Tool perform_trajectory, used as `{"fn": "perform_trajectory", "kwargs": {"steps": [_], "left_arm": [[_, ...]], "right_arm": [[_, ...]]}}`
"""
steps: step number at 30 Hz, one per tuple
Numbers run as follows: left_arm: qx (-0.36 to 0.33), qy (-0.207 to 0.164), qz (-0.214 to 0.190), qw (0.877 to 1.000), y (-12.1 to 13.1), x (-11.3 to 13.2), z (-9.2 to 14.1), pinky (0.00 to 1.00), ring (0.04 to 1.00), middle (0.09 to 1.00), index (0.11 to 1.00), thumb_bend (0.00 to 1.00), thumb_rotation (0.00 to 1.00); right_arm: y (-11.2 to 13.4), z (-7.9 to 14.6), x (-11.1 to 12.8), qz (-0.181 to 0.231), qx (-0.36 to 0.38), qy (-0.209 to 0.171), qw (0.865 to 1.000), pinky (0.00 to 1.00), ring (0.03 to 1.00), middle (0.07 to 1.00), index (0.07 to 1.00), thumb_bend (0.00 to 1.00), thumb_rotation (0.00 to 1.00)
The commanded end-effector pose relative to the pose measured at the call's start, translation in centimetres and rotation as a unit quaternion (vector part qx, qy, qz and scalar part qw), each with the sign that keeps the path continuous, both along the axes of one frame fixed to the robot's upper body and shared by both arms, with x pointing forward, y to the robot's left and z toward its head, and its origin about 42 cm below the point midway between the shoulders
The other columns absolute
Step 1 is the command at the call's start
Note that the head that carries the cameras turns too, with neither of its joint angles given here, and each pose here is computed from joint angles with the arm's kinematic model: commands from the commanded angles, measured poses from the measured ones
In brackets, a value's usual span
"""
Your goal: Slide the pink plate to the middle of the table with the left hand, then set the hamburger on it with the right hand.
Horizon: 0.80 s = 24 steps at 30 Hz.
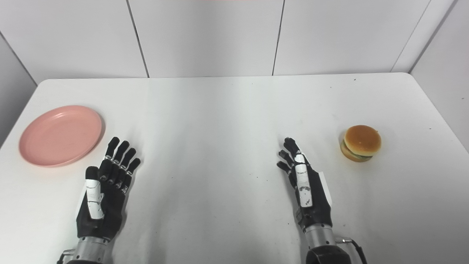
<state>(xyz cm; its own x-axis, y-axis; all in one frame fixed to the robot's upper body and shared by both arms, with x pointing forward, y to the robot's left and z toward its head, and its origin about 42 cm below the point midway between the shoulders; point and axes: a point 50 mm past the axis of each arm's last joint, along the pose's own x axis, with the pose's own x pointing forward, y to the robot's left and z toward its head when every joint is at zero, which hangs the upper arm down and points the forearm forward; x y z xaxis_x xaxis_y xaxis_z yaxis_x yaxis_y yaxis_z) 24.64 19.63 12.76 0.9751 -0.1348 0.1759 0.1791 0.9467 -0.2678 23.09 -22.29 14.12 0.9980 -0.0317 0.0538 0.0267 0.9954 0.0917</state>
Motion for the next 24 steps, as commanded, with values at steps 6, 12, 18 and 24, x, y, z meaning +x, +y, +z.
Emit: {"fn": "perform_trajectory", "kwargs": {"steps": [6,12,18,24], "left_arm": [[0.000,-0.033,-0.002,0.999,0.1,-0.2,1.2,0.97,0.982,0.986,0.967,0.90,0.91],[0.004,-0.030,-0.001,1.000,-0.1,-0.1,1.1,0.97,0.979,0.985,0.967,0.90,0.92],[0.009,-0.027,-0.008,1.000,-1.5,0.1,0.0,0.97,0.986,0.985,0.979,0.89,0.93],[0.006,-0.017,-0.010,1.000,-3.7,0.5,-1.4,0.98,0.981,0.970,0.971,0.90,0.91]], "right_arm": [[-0.3,0.1,-1.6,0.006,-0.003,0.003,1.000,0.86,0.899,0.929,0.888,0.78,1.00],[-0.4,-0.1,-1.6,0.006,-0.006,0.004,1.000,0.85,0.898,0.929,0.888,0.79,1.00],[-1.7,-0.9,-1.3,0.009,-0.003,0.007,1.000,0.89,0.913,0.945,0.911,0.79,1.00],[-3.3,-2.1,-0.6,0.010,0.006,0.007,1.000,0.94,0.938,0.962,0.931,0.77,1.00]]}}
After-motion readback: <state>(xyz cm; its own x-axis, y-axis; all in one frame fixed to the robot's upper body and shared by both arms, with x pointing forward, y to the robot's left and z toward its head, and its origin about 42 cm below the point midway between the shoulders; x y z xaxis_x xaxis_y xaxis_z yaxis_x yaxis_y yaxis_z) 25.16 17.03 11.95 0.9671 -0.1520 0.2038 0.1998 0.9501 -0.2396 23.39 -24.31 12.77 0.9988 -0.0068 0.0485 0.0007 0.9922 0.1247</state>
